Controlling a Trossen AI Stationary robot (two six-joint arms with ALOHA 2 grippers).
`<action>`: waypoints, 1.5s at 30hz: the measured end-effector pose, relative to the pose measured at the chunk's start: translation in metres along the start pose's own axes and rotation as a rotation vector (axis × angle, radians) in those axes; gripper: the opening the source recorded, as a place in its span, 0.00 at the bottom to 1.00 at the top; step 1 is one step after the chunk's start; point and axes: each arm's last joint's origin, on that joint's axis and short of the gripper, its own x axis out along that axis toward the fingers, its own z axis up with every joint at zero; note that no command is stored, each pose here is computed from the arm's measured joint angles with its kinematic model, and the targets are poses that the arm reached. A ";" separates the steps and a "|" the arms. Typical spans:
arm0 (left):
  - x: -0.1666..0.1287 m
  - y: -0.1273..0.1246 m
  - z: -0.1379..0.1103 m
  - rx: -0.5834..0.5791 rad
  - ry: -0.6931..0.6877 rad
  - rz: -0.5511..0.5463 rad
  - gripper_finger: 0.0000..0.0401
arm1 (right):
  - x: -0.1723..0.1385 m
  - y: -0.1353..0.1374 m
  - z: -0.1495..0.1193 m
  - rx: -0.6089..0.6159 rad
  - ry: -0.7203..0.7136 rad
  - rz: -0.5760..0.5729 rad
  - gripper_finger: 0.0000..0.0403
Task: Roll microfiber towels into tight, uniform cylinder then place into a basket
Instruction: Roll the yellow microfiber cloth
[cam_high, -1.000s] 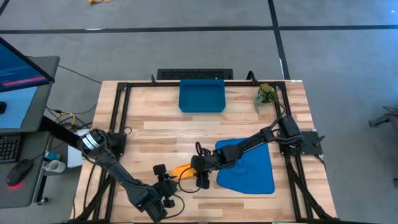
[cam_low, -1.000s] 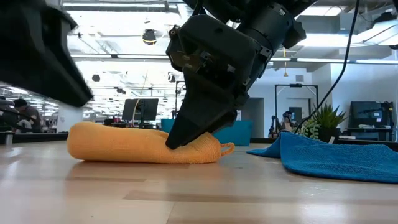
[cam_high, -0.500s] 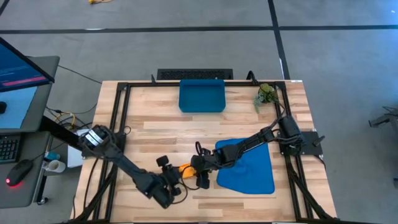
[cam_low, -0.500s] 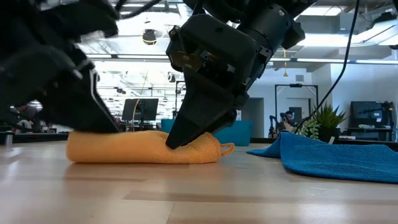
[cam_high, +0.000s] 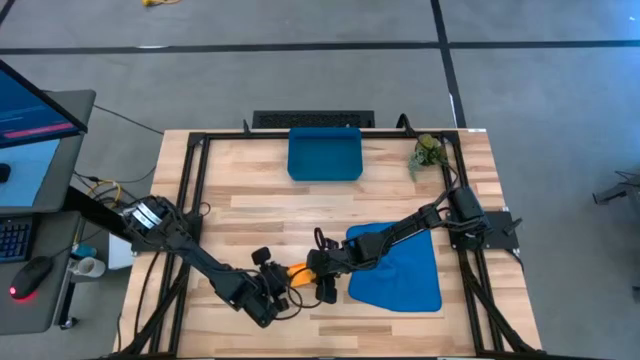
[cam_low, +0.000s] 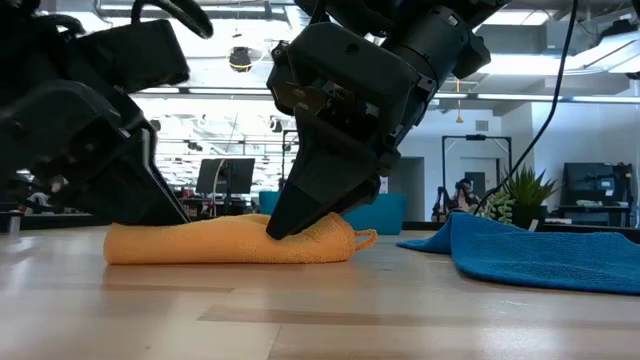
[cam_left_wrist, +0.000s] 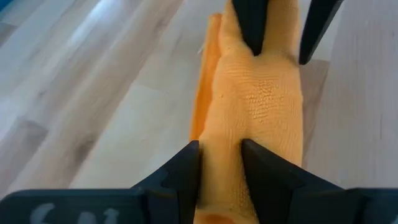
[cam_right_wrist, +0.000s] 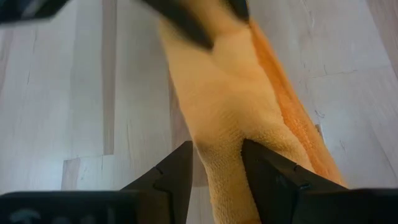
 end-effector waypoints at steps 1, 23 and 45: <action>-0.005 0.002 0.002 0.019 -0.006 -0.004 0.28 | 0.000 0.000 0.000 0.000 -0.002 0.001 0.42; 0.004 -0.016 0.010 0.007 -0.199 -0.023 0.28 | 0.000 0.000 0.000 0.006 -0.006 0.003 0.42; 0.005 -0.004 0.018 0.074 -0.048 -0.099 0.28 | 0.000 0.001 0.000 0.024 -0.006 0.004 0.42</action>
